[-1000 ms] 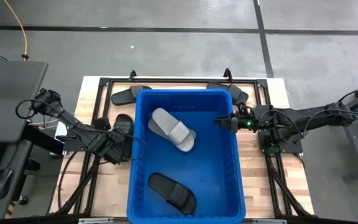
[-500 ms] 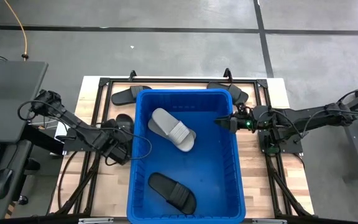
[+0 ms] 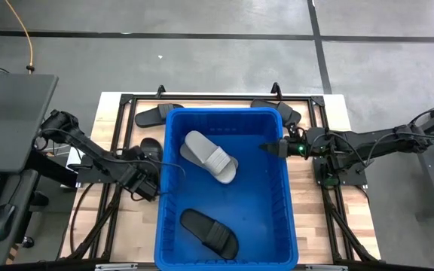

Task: Pick and place slides into bin
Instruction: Put the bottom black slipper into the blue bin

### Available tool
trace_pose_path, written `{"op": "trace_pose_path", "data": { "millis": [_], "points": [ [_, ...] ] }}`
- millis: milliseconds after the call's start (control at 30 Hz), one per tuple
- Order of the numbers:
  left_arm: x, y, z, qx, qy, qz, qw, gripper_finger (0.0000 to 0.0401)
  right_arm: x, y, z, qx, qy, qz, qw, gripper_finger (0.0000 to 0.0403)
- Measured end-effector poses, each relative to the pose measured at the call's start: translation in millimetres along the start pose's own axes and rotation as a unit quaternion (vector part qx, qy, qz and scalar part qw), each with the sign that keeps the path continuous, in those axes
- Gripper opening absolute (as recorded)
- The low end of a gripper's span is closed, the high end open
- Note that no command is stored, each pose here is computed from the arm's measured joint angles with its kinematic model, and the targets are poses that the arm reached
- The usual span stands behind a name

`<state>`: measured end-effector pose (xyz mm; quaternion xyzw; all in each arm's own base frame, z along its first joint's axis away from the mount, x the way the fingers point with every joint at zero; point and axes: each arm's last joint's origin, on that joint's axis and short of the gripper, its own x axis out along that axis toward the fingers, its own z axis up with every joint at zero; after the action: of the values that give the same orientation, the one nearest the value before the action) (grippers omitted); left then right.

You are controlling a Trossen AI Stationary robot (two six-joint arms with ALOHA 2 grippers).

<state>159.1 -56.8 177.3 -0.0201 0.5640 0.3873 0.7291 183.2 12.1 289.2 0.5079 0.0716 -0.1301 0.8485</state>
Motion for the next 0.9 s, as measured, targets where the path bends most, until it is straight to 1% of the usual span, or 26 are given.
{"op": "trace_pose_path", "data": {
  "millis": [167,300,400,600,667,733,800,900],
  "points": [
    [8.7,2.5,-4.5,-0.009,-0.035,0.027,0.999,0.0280,0.0,0.3,0.0,0.024,0.002,0.002,1.000,0.0248],
    [13.1,1.6,-6.6,-0.026,-0.045,0.025,0.998,0.0280,0.0,0.6,-1.1,0.035,0.019,0.009,0.999,0.0248],
    [15.1,1.3,-7.8,-0.028,-0.045,0.024,0.998,0.0280,0.0,0.7,-1.5,0.040,0.026,0.011,0.999,0.0248],
    [14.3,0.1,-8.5,-0.015,-0.025,0.009,1.000,0.0280,0.0,0.6,-1.5,0.049,0.025,0.010,0.998,0.0248],
    [11.9,-1.6,-10.4,0.006,-0.034,0.007,0.999,0.0280,0.1,0.2,-1.1,0.047,0.016,0.005,0.999,0.0248],
    [11.4,-2.2,-12.0,0.025,-0.064,0.020,0.997,0.0280,0.2,-1.2,-1.0,0.045,0.007,-0.005,0.999,0.0248],
    [13.3,-0.5,-13.6,0.031,-0.076,0.034,0.996,0.0280,0.2,-2.8,-1.3,0.048,0.003,-0.015,0.999,0.0248],
    [13.8,1.1,-14.4,0.037,-0.085,0.045,0.995,0.0280,0.2,-2.7,-1.2,0.051,0.003,-0.015,0.999,0.0248]
  ]
}}
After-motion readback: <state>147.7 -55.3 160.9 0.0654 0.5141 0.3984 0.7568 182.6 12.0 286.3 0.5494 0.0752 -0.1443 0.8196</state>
